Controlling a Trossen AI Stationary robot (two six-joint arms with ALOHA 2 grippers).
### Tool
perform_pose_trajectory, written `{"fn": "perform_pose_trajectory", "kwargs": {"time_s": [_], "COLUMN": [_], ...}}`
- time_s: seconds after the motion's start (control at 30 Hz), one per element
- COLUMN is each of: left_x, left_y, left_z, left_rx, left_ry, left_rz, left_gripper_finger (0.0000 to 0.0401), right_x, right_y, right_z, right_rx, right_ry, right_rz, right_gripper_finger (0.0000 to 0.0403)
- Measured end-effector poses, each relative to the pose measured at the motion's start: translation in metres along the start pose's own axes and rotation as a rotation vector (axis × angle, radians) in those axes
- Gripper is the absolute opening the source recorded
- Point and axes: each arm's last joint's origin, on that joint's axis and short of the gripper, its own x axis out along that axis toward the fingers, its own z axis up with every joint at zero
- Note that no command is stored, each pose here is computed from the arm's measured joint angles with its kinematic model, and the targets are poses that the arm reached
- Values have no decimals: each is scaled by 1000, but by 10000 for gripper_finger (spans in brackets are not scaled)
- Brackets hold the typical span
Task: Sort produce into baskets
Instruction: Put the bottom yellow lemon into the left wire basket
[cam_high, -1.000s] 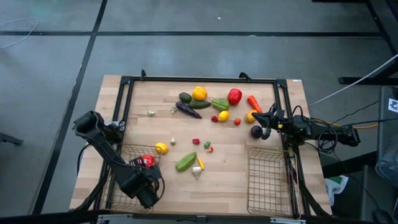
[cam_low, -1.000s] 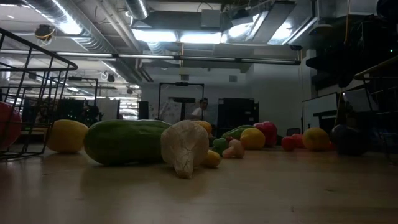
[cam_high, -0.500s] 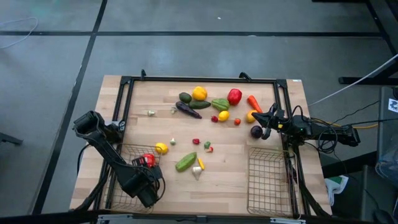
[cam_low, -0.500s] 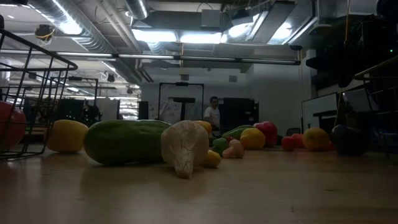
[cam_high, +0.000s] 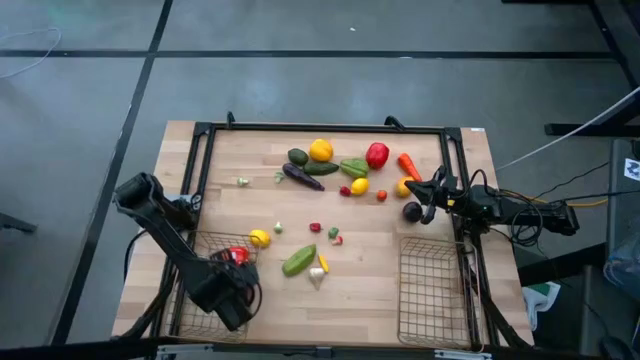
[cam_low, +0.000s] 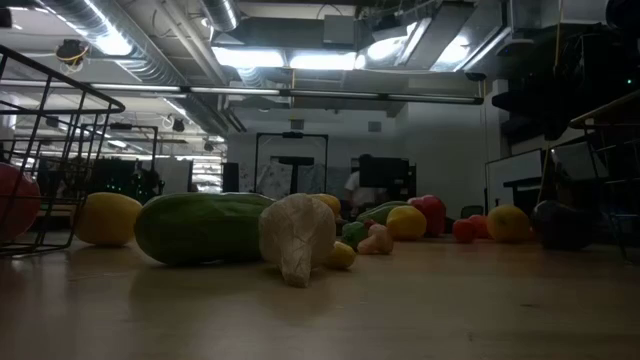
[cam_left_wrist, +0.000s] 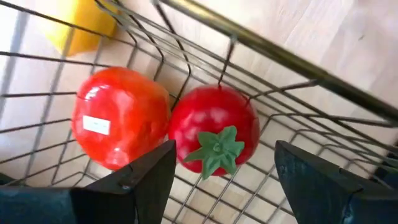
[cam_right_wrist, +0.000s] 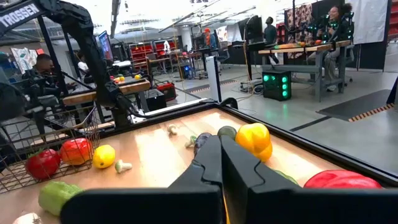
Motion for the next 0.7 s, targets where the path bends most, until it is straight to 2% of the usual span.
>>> {"fn": "perform_pose_trajectory", "kwargs": {"time_s": [0.3,0.5,0.7], "left_x": [-38,-66,-86], "left_y": [29,62,99], "left_z": [8,26,46], "left_rx": [-35,-28,-80], "left_ry": [-96,-196,-347], "left_rz": [-87,-163,-157], "left_gripper_finger": [265,265,265], "right_x": [0,0,0], "right_y": [0,0,0], "right_z": [0,0,0], "right_rx": [0,0,0], "right_ry": [0,1,0], "right_rz": [0,0,0], "right_gripper_finger": [1,1,1]}}
